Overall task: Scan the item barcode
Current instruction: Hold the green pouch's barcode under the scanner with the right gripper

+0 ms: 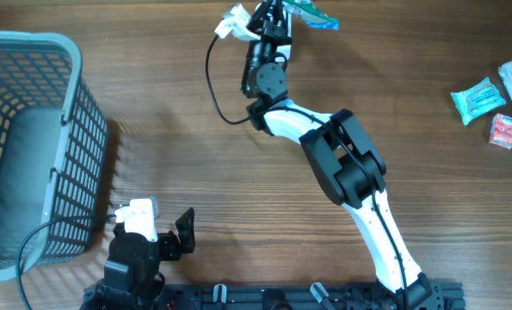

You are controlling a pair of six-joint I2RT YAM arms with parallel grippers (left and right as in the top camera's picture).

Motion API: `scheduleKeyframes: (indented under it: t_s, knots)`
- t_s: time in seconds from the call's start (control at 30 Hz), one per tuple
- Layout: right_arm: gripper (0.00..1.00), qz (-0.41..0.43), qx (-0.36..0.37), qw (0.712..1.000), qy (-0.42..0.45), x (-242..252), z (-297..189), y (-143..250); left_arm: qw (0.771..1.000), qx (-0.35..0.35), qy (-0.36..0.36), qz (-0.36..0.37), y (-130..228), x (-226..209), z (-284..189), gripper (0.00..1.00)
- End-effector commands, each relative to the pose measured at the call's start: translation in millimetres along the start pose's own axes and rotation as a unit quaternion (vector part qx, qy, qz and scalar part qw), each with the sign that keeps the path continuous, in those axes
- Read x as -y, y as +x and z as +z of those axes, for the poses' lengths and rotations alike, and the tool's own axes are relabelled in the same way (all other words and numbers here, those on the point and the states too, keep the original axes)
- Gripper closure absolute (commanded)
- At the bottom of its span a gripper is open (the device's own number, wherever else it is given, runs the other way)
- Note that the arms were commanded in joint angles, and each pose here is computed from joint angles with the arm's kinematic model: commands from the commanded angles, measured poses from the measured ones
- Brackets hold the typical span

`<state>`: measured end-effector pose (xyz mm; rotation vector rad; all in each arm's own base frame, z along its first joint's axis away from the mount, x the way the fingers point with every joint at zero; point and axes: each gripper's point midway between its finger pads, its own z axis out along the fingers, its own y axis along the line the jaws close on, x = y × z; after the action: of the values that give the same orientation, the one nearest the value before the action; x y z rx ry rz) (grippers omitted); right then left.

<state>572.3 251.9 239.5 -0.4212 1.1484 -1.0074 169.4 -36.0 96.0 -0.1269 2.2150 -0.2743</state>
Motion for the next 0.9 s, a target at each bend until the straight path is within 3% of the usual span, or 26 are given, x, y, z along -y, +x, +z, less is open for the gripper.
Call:
scheduleKeyframes:
  t_s: [0.0, 0.17, 0.37, 0.63, 0.87]
  knots:
    - [0.95, -0.009, 0.039, 0.999, -0.033, -21.9, -3.3, -9.9, 1.000, 0.004, 0.004, -0.003, -1.3, 1.3, -0.6, 0.00]
    - [0.95, -0.070, 0.051, 0.996, -0.037, -40.7, 5.5, 1.6, 1.000, 0.004, 0.004, -0.003, -1.3, 1.3, -0.6, 0.00]
    - [0.95, -0.045, 0.067, 0.997, -0.005, -41.8, 10.4, -3.6, 1.000, 0.004, 0.004, -0.003, -1.4, 1.3, -0.7, 0.00]
    - [0.95, -0.092, 0.071, 0.992, -0.057, -99.3, -17.4, 15.1, 1.000, 0.004, 0.004, -0.003, -1.3, 1.3, -0.6, 0.00]
    - [0.95, -0.080, 0.057, 0.993, -0.062, -107.9, -25.1, 21.5, 1.000, 0.004, 0.004, -0.003, -1.3, 1.3, -0.6, 0.00]
